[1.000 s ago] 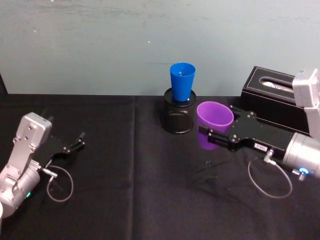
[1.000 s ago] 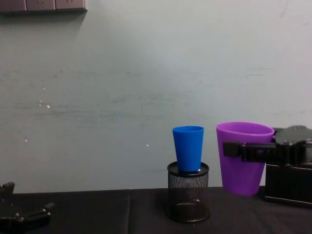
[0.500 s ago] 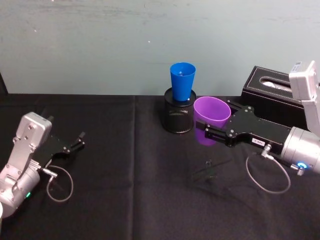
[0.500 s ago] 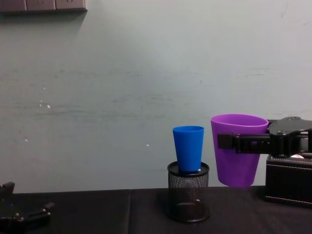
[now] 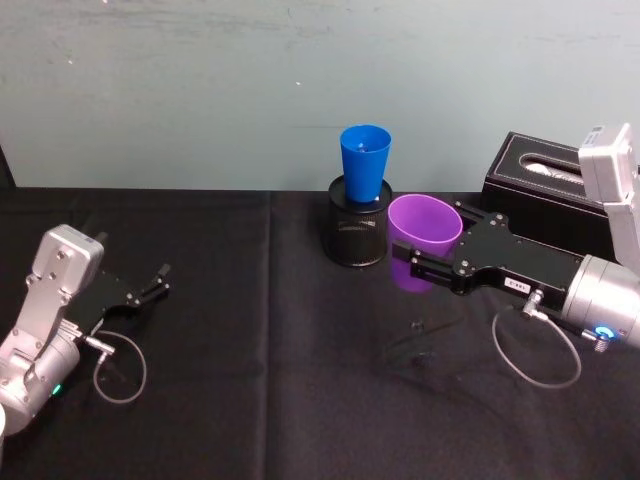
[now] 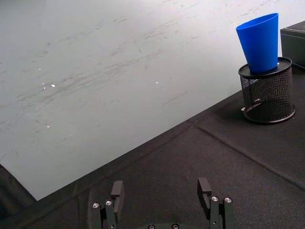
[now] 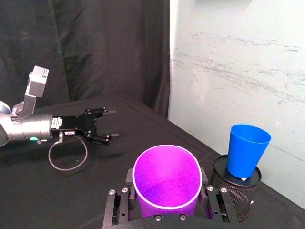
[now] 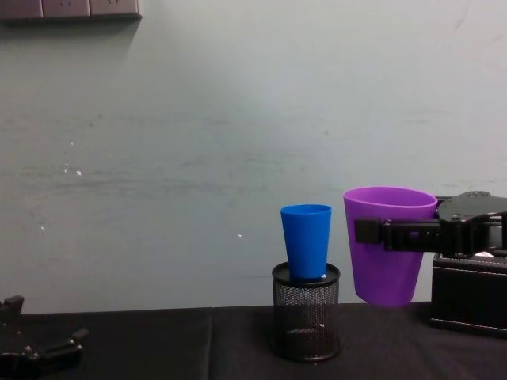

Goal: Pick up one cup with a gripper and tap it against the other cup.

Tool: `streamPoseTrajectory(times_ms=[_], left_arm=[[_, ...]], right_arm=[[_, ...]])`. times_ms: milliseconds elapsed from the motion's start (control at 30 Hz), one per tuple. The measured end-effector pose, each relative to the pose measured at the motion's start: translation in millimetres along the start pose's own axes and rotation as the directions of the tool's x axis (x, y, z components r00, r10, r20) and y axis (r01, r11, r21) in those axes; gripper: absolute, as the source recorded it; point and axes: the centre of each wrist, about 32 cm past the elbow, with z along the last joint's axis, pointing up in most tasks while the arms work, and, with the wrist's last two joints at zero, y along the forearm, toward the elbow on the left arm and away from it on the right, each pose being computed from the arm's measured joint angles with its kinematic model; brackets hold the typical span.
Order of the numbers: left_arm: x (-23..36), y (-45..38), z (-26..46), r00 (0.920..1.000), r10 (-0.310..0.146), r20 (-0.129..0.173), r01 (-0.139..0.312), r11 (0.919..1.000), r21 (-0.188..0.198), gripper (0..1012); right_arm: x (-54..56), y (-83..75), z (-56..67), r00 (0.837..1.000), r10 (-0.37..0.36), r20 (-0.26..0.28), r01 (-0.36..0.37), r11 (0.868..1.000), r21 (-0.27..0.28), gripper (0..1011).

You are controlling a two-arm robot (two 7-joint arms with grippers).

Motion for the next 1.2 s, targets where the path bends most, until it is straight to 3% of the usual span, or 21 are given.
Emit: streamPoseTrajectory(times_ms=[1200], left_arm=[[0.0, 0.0, 0.0, 1.0, 0.0, 0.0, 0.0, 1.0, 0.0, 1011]], right_arm=[[-0.1, -0.1, -0.8, 1.0, 0.001, 0.0, -0.001, 1.0, 0.0, 728]])
